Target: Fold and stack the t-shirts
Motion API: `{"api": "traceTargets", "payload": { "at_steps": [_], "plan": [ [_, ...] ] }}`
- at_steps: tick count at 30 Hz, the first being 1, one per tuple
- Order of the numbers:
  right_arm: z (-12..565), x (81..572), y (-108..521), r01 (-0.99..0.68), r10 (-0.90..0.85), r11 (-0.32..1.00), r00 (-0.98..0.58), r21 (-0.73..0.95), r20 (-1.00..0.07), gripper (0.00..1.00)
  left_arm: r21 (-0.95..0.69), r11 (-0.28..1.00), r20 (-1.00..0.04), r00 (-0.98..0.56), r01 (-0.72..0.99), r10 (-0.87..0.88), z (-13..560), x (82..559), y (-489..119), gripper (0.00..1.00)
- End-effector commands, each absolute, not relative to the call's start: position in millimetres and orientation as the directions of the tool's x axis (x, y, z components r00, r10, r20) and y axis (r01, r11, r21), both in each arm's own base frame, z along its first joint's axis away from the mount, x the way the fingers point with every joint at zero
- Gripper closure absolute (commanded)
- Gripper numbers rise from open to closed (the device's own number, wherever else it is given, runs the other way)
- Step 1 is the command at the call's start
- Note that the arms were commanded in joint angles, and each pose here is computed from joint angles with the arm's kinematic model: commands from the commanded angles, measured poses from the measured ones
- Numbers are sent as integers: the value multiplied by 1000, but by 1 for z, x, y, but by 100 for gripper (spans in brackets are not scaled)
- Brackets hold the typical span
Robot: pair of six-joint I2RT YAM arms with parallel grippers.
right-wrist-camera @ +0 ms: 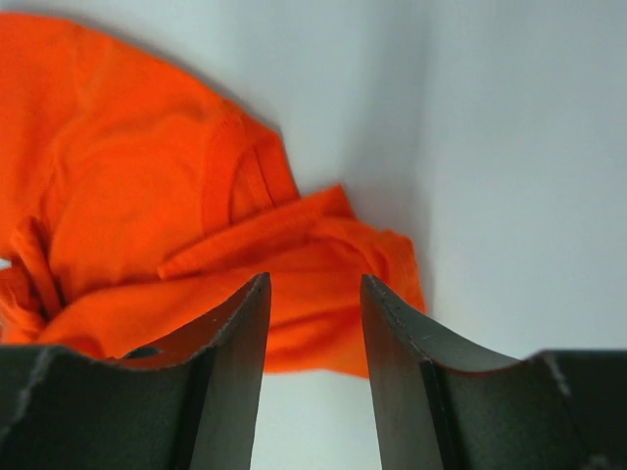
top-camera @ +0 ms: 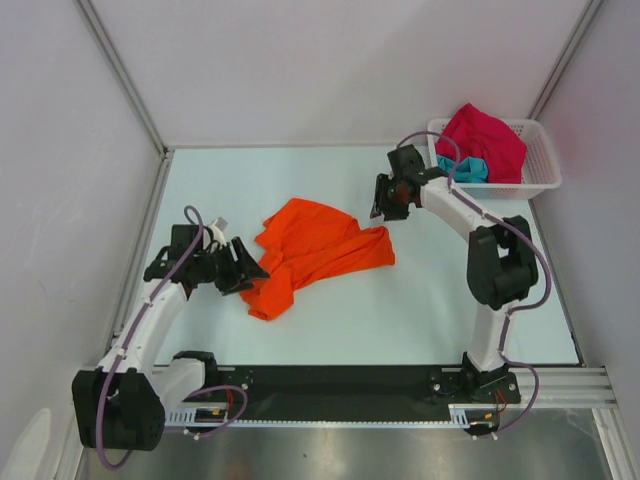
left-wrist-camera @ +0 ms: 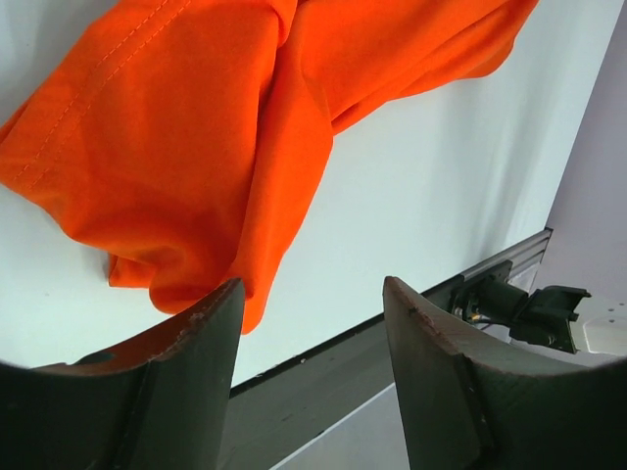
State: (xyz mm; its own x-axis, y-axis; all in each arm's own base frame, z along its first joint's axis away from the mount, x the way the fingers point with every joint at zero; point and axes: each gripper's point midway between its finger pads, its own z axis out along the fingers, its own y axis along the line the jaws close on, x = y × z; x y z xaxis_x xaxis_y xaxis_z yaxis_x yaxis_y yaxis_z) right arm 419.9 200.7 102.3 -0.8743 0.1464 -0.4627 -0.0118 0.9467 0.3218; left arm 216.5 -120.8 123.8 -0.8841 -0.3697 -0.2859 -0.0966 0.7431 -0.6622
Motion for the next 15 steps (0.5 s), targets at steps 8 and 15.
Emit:
{"api": "traceTargets", "payload": {
  "at_steps": [8, 15],
  "plan": [
    [82, 462, 286, -83, 93, 933, -884, 349, -459, 53, -615, 787, -306, -905, -47, -294, 118, 251, -119, 27],
    [61, 461, 310, -100, 74, 925, -899, 367, -431, 53, -584, 811, -362, -892, -10, -272, 135, 254, -113, 25]
  ]
}}
